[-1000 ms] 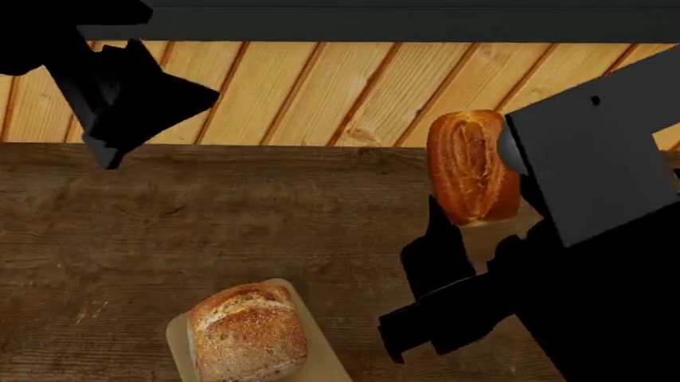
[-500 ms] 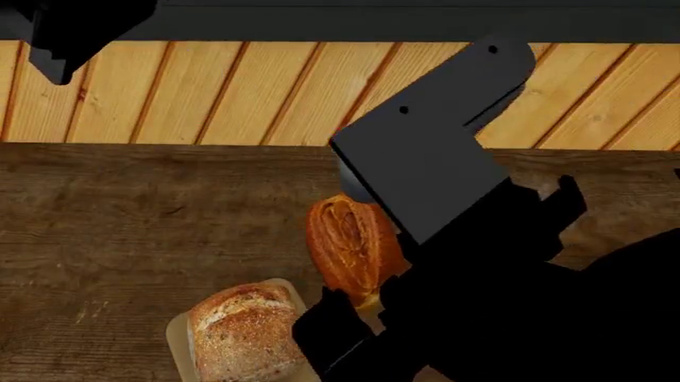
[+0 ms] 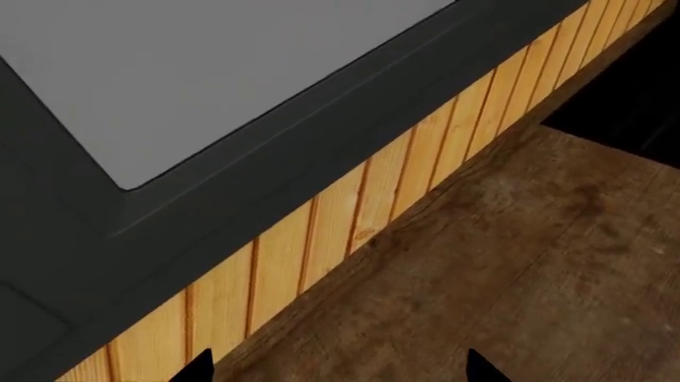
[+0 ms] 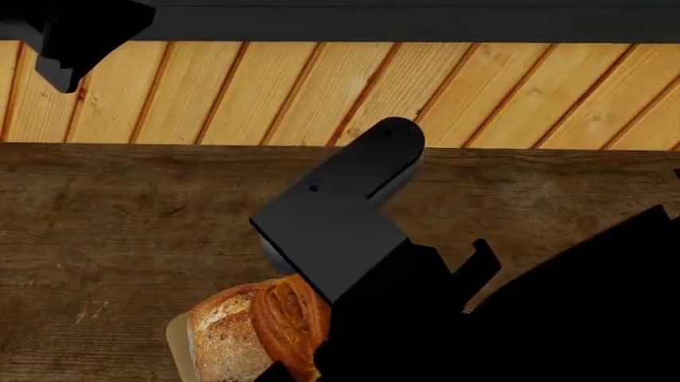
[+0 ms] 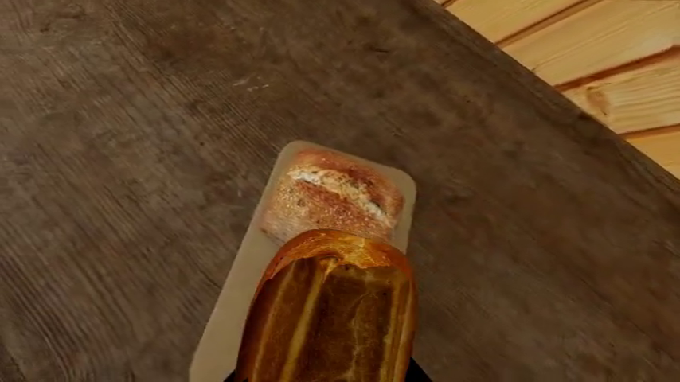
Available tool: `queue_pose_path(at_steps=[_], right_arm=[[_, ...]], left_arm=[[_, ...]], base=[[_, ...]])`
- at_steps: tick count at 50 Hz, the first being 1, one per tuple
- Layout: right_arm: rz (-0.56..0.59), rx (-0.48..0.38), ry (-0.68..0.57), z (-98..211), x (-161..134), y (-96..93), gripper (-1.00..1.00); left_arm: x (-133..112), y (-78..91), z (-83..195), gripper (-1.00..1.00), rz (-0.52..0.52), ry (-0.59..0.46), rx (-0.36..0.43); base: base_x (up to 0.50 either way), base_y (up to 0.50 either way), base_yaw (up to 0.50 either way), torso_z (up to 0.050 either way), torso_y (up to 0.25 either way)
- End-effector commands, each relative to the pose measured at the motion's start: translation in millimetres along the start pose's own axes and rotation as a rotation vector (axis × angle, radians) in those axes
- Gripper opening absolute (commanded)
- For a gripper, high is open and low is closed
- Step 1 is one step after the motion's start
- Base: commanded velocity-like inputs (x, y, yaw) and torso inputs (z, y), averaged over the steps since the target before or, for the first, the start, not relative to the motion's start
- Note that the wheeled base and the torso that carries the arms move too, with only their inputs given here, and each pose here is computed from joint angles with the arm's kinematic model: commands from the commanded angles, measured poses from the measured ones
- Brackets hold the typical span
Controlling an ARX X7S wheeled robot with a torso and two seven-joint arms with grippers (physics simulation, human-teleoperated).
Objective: Place all breads on the cutting board.
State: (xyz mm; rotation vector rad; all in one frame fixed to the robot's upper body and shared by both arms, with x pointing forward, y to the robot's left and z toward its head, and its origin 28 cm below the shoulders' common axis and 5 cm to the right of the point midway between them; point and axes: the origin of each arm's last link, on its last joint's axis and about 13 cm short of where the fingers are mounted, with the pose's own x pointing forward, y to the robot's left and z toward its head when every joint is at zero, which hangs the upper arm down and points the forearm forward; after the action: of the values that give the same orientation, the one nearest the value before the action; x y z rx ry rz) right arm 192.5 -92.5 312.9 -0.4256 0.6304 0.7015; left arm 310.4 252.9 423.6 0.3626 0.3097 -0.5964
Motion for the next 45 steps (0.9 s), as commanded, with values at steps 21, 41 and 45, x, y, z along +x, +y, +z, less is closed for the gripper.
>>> queue_pose_path(at_steps=[21,41,45], right_arm=[[0.054,0.025,0.04,-8.0,5.3,13.7,-1.0],[0.104,0.041,0.084,-21.0,24.1,19.1,-1.0],[0.086,0.05,0.092,-24.3,28.6,14.8,-1.0]], left_arm=[[2.5,-2.4,-2.9,1.0,0.0,0.003,-0.002],[3.6,-1.6,-6.2,1.0,0.003,0.012,-0.006],[4.3,-2.1,-6.4,1.0,0.002,0.014,-0.006]], base=[[0.0,0.0,0.0,0.0,0.0],[0.0,0.0,0.0,0.0,0.001],[0.0,0.0,0.0,0.0,0.0]])
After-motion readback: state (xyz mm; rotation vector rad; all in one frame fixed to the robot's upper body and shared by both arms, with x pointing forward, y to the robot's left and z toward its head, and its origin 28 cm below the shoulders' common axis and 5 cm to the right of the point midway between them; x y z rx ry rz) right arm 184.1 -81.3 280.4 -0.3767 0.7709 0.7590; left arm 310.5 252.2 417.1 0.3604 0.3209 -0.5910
